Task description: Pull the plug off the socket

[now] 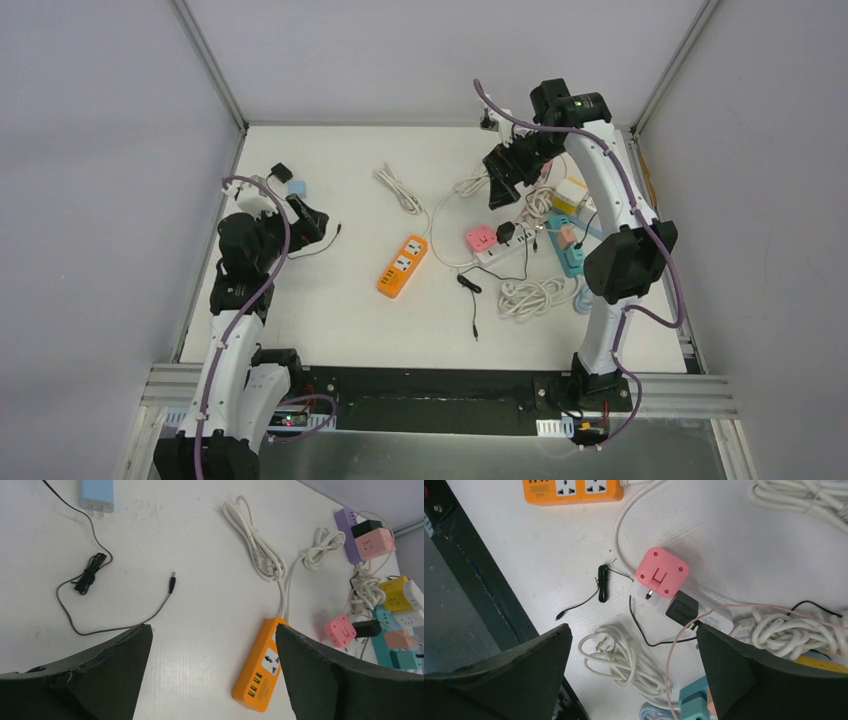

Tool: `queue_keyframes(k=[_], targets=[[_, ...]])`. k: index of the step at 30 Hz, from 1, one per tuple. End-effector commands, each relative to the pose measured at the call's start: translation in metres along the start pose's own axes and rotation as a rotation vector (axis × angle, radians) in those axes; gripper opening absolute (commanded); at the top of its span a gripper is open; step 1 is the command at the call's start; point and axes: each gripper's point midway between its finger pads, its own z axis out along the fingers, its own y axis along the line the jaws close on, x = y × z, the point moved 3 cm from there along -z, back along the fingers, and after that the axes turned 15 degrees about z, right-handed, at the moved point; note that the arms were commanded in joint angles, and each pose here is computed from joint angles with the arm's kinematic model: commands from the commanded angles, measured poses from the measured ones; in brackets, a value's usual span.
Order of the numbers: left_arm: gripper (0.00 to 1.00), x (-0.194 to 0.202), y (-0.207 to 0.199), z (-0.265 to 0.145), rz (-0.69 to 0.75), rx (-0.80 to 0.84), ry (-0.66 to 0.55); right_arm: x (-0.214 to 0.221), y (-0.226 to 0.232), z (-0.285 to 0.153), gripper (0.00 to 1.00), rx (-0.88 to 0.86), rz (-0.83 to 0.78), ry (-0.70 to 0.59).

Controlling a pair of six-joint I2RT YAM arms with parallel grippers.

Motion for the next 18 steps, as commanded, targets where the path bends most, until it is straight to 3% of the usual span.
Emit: queue_keyframes(k=[1, 6, 9, 18], targets=[[0.94, -0.014, -0.029, 0.004, -0.119, 0.175, -0.049, 0.023, 0.023, -0.008, 1.0, -0.081, -0.029, 0.059], [0.92, 0.01, -0.066, 0.014, -0.142, 0.318, 0.115, 0.035, 0.032, -0.015, 1.0, -0.091, -0.05, 0.085], [0.89, 0.025, -0.089, 0.019, -0.033, 0.328, 0.176, 0.045, 0.035, -0.012, 1.0, -0.132, -0.033, 0.106], [0.79, 0.109, -0.141, 0.032, 0.349, 0.331, 0.514, 0.056, 0.032, -0.013, 1.0, -0.13, 0.035, 0.096]])
